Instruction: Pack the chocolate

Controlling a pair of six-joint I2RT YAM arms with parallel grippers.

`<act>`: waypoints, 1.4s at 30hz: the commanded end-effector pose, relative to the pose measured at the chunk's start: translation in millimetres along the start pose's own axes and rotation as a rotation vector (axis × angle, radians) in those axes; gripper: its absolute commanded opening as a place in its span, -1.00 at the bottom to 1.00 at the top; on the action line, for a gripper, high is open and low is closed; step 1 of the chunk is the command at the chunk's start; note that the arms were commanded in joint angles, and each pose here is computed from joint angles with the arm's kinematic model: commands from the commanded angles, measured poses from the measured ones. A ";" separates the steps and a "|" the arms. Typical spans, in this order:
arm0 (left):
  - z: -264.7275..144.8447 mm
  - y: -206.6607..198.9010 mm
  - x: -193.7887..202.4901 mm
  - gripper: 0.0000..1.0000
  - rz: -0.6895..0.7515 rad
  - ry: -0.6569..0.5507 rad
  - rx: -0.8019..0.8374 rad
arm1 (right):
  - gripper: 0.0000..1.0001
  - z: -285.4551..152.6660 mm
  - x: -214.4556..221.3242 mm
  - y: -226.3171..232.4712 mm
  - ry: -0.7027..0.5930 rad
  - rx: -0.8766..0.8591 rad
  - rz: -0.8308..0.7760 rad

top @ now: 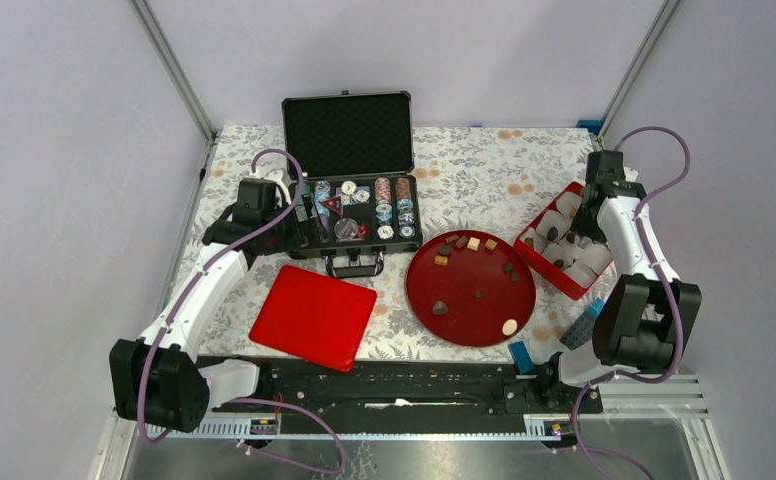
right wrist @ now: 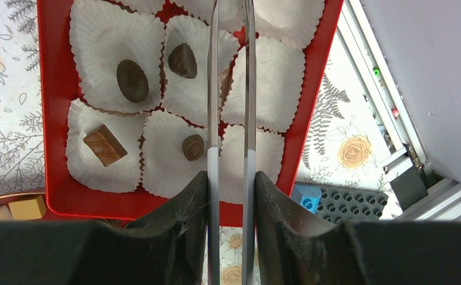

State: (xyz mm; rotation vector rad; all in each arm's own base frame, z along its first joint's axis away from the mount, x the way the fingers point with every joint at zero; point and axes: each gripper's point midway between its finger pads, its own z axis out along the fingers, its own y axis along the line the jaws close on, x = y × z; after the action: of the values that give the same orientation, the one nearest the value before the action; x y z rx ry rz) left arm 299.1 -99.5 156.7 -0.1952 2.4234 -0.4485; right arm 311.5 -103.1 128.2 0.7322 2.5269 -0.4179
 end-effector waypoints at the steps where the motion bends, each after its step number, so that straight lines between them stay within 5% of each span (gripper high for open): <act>1: -7.6 -5.6 -16.8 0.98 0.029 -0.055 0.005 | -0.34 -7.1 -35.5 -2.0 -0.101 0.012 0.033; 16: -4.9 -4.7 -14.1 0.97 0.028 -0.044 0.003 | -0.10 -2.8 -40.6 2.1 -0.102 0.002 0.038; 27: -10.0 -9.4 -17.0 0.97 0.028 -0.059 0.019 | -0.69 -85.7 -40.4 -1.1 -0.209 -0.181 0.059; 42: -8.4 -20.5 -22.3 0.97 -0.010 -0.050 0.057 | -0.70 -192.5 90.8 55.4 -0.022 -0.623 -0.255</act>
State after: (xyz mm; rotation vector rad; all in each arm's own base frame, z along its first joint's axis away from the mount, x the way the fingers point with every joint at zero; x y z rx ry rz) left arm 299.1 -103.3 160.7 -0.1951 2.4254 -0.4645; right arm 240.5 24.0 229.6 0.2996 2.4615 0.0993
